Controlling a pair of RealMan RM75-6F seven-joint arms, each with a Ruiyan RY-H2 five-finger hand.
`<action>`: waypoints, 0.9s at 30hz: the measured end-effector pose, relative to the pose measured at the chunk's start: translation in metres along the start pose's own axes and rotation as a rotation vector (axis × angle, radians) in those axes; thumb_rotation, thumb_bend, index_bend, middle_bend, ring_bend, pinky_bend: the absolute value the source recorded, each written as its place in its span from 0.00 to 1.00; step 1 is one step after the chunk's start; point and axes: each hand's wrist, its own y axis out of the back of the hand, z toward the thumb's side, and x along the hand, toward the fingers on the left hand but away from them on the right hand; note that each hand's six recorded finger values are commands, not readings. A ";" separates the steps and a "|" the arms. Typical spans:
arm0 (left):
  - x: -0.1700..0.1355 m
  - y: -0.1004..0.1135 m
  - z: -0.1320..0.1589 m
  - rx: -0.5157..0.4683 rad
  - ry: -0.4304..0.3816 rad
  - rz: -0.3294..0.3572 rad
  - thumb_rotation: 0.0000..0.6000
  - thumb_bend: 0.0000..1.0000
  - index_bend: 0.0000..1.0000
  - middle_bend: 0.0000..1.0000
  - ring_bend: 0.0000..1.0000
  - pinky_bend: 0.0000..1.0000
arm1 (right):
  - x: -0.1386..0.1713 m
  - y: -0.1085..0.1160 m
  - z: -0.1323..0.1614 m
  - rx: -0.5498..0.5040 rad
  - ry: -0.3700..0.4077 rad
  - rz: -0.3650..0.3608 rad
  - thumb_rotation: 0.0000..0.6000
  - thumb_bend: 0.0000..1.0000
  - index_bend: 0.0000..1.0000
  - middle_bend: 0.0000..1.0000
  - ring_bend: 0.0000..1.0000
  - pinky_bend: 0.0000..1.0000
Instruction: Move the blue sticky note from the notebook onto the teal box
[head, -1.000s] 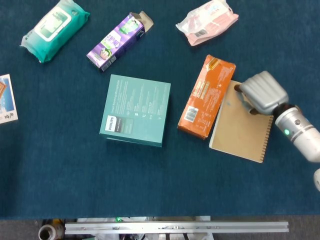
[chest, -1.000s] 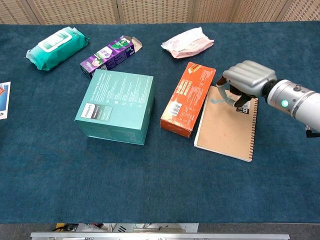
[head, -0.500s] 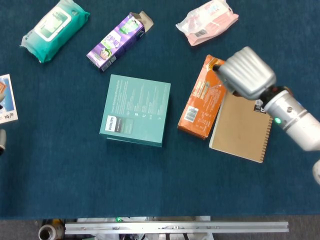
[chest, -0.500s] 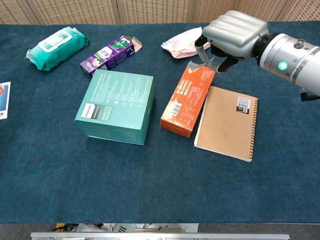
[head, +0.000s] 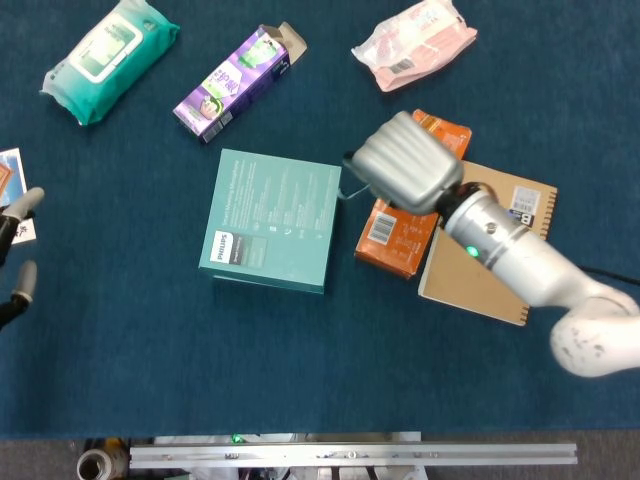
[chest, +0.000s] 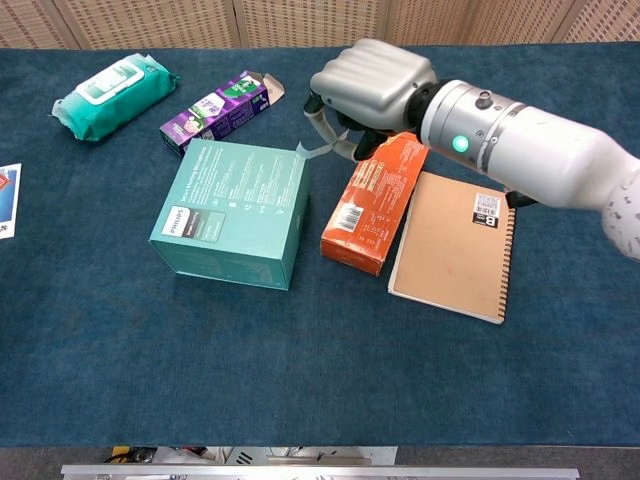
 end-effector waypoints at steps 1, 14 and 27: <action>-0.001 0.000 0.000 0.001 0.000 -0.002 1.00 0.48 0.14 0.30 0.26 0.31 | -0.002 -0.001 0.003 -0.010 0.002 0.003 1.00 0.36 0.60 1.00 1.00 1.00; -0.008 -0.004 0.009 -0.008 -0.006 -0.012 1.00 0.48 0.14 0.30 0.26 0.31 | -0.033 -0.007 0.035 -0.144 0.011 0.080 1.00 0.36 0.60 1.00 1.00 1.00; -0.008 -0.007 0.006 -0.012 0.004 -0.025 1.00 0.48 0.14 0.30 0.26 0.31 | -0.059 -0.006 0.052 -0.173 -0.008 0.129 1.00 0.36 0.58 1.00 1.00 1.00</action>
